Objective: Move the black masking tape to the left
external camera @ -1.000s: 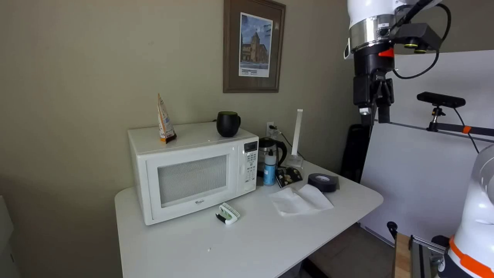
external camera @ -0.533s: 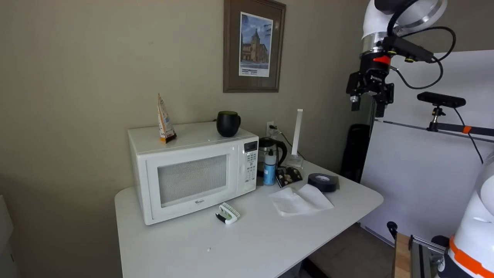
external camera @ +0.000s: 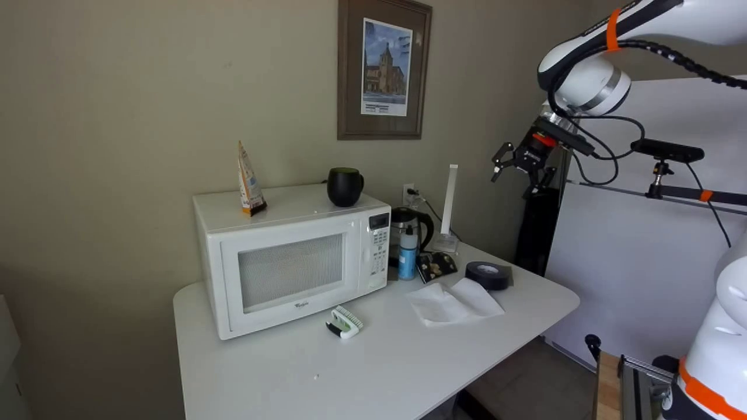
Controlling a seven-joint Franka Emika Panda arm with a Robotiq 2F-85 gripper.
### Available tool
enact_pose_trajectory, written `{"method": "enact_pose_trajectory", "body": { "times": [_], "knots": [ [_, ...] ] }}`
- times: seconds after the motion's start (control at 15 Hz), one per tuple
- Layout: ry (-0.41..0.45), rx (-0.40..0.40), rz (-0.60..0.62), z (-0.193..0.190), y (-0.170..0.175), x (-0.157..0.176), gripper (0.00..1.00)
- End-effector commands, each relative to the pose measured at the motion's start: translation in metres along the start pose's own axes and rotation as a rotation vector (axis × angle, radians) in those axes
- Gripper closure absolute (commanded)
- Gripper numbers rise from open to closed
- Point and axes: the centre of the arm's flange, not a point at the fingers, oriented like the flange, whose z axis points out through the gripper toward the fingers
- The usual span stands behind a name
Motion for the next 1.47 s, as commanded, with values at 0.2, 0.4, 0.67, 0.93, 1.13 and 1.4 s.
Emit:
{"method": "enact_pose_trajectory", "body": {
  "times": [0.2, 0.4, 0.67, 0.93, 1.13, 1.4],
  "knots": [
    [0.169, -0.032, 0.216, 0.060, 0.066, 0.091, 0.00],
    [0.176, -0.086, 0.291, 0.084, 0.093, 0.108, 0.00],
    [0.157, -0.119, 0.302, 0.091, 0.100, 0.100, 0.00],
    [0.157, -0.135, 0.311, 0.098, 0.099, 0.108, 0.00],
    [0.159, -0.143, 0.329, 0.101, 0.098, 0.115, 0.00],
    [0.179, -0.166, 0.418, 0.134, 0.107, 0.152, 0.00]
  ]
}}
